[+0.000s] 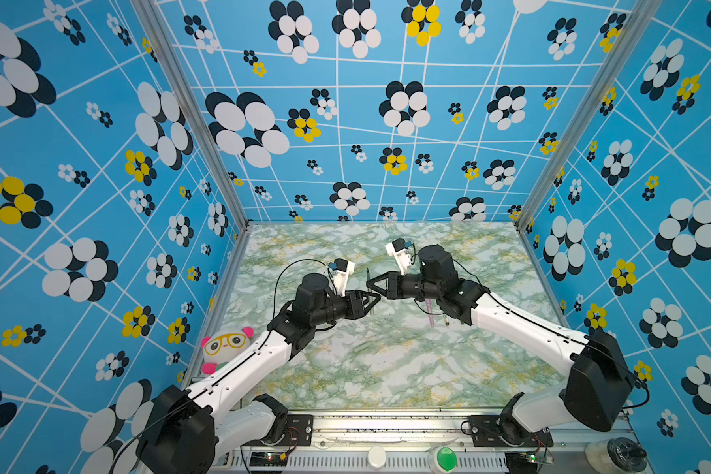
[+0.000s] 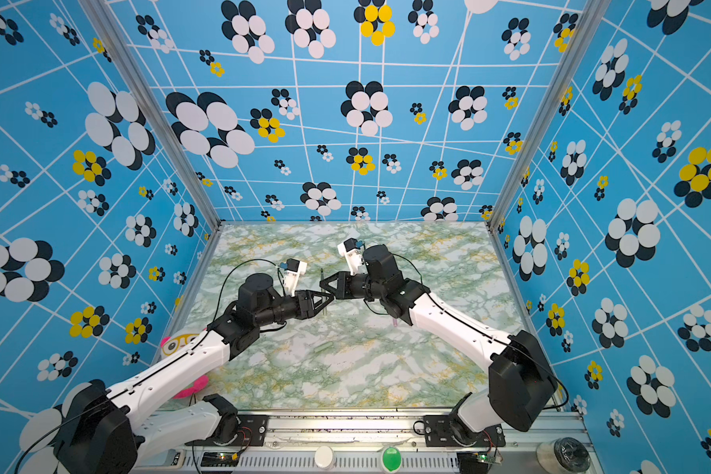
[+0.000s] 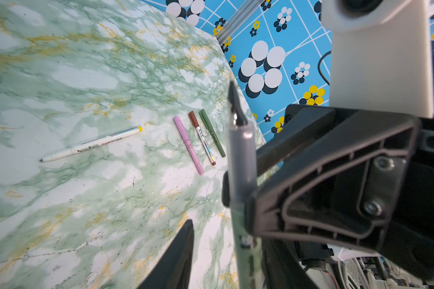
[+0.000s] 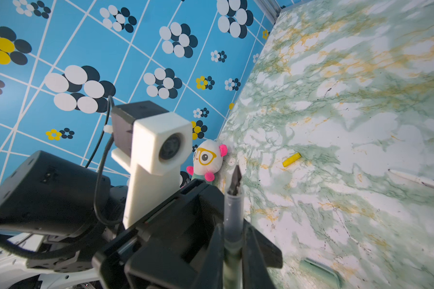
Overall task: Insert pens into pen caps
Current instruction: Pass a pen.
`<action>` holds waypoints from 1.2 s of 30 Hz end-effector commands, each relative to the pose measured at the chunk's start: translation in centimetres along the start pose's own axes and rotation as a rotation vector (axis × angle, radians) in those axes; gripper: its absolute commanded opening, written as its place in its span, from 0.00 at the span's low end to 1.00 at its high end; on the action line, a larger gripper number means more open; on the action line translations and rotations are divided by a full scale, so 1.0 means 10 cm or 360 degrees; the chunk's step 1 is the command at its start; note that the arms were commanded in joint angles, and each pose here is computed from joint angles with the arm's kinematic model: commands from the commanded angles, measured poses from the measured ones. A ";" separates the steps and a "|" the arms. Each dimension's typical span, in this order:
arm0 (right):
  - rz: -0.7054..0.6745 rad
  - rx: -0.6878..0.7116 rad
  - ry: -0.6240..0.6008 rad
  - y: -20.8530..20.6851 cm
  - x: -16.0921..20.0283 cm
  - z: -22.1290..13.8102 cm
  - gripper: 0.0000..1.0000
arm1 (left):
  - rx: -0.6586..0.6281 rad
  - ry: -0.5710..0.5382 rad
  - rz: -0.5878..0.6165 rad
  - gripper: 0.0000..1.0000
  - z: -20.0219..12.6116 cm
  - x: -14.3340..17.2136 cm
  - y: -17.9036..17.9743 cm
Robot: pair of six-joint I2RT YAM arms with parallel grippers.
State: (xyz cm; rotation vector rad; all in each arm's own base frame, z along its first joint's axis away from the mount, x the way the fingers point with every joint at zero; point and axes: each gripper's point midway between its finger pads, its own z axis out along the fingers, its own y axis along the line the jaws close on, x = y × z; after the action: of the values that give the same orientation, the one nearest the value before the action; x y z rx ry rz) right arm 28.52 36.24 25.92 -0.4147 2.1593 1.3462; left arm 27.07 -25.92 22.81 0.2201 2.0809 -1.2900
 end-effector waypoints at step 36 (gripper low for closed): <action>-0.0318 0.0207 -0.0085 0.04 -0.05 -0.15 0.08 | -0.0042 0.0009 0.0032 0.00 0.00 -0.09 -0.06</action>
State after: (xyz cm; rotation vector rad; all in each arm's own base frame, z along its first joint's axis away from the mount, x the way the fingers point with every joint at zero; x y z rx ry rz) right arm 28.68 35.51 25.68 -0.5125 2.1191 1.1051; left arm 27.15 -26.23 23.47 0.2213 2.0865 -1.2968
